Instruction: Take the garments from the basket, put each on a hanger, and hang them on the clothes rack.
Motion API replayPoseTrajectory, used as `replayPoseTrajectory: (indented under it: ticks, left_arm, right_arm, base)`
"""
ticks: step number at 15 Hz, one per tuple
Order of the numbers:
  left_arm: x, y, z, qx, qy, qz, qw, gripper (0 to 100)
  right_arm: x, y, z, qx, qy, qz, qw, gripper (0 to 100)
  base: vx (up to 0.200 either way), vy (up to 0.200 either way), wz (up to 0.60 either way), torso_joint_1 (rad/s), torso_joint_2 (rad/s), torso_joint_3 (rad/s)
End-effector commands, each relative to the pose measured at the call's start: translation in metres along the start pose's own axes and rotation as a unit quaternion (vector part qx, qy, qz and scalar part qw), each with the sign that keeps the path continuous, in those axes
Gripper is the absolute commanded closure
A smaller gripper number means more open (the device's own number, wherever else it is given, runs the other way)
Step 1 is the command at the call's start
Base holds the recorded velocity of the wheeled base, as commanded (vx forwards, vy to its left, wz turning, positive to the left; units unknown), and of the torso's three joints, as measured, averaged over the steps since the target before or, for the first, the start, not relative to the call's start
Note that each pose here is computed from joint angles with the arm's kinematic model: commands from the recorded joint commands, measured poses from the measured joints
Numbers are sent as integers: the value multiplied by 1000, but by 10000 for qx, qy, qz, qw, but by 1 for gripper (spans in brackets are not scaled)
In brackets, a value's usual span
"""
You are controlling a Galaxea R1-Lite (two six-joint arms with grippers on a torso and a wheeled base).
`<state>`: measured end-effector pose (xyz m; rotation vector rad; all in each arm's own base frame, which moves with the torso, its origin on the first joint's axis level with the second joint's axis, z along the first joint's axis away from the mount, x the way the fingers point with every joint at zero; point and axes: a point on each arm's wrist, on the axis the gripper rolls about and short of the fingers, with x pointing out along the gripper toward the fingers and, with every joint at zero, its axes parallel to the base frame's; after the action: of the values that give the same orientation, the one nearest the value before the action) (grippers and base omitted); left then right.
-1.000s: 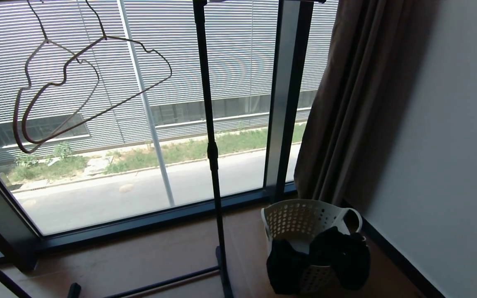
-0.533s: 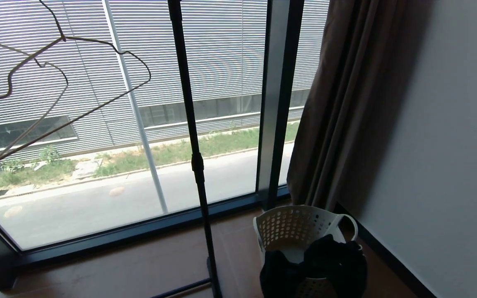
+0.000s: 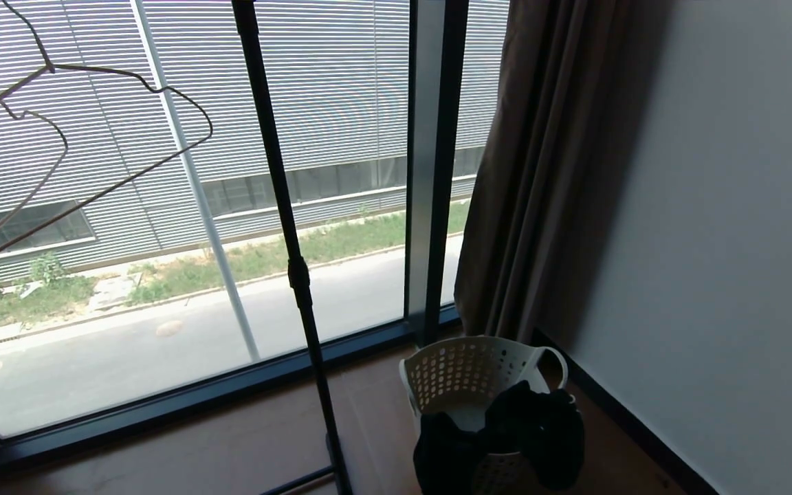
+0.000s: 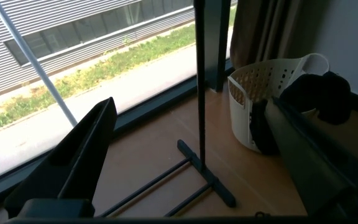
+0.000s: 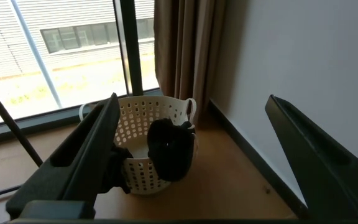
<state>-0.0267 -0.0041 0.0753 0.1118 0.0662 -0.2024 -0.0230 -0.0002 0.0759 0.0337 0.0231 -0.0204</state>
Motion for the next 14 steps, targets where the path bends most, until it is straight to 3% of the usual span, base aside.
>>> replayPoseTrajectory:
  ticks: [1, 4, 9, 14]
  left_arm:
    - [0, 0, 0, 0, 8, 8, 10000, 0]
    - [0, 0, 0, 7, 8, 8, 10000, 0]
    - [0, 0, 0, 0, 6, -7, 10000, 0]
    - [0, 0, 0, 0, 6, -7, 10000, 0]
  right_arm:
    - [0, 0, 0, 0, -2, 0, 10000, 0]
    - [0, 0, 0, 0, -2, -7, 10000, 0]
    - [0, 0, 0, 0, -2, -7, 10000, 0]
    - [0, 0, 0, 7, -2, -7, 10000, 0]
  base:
    - [0, 0, 0, 0, 0, 0]
    - [0, 0, 0, -15, 107, 91]
    - [0, 0, 0, -25, 370, 338]
    - [0, 0, 0, 0, 54, 54]
